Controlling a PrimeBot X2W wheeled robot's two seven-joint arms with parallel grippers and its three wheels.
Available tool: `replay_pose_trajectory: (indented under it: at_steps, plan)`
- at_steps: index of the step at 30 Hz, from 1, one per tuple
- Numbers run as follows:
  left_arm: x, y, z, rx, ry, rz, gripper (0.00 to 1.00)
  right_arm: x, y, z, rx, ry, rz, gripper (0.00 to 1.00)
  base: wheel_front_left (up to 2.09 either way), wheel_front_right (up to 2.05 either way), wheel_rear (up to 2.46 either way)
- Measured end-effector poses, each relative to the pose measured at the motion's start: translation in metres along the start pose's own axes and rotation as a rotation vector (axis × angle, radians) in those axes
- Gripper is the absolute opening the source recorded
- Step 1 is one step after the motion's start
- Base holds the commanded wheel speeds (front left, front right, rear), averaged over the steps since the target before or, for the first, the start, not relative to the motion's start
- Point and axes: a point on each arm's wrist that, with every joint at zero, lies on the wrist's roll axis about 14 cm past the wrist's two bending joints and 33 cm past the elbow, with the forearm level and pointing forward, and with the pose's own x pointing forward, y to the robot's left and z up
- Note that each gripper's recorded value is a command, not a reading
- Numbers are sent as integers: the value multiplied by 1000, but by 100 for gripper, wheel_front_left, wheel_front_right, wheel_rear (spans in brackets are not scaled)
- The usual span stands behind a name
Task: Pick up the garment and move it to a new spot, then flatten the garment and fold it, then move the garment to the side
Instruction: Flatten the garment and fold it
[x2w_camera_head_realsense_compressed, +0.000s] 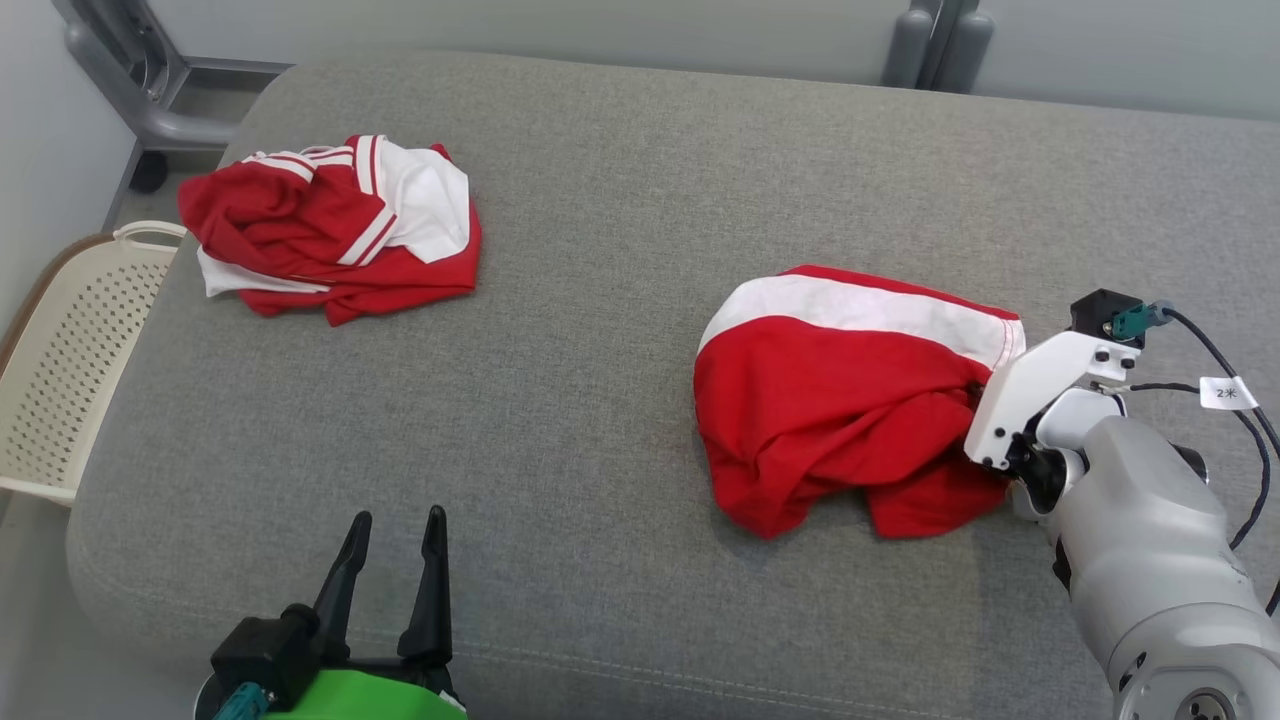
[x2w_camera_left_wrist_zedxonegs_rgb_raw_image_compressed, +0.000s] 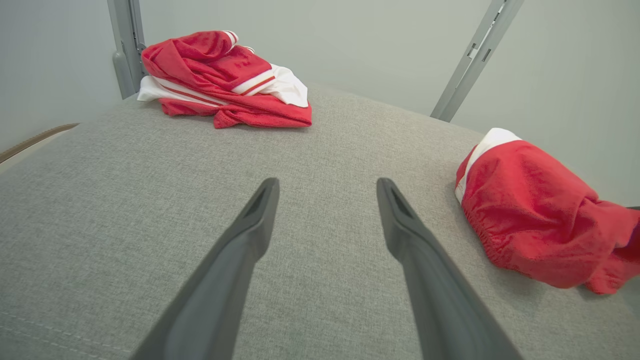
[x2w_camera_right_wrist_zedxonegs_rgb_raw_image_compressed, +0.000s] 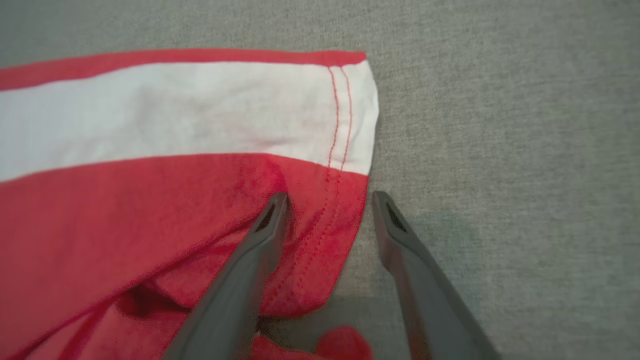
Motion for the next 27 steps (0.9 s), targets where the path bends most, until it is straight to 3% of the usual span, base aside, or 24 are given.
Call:
replay_pose_trajectory:
  at_steps: [9, 16, 27]
  plan:
    - [0, 2, 2, 0, -7, 7, 100, -3, -13, 1, -47, -25, -46, 0, 0, 0, 0]
    - [-2, -11, 4, -6, -16, -38, 100, -31, -60, 13, -132, -87, -177, 0, 0, 0, 0]
    - [-1, -33, 1, -2, -9, -112, 100, -66, -118, -24, -309, 13, -327, 0, 0, 0, 0]
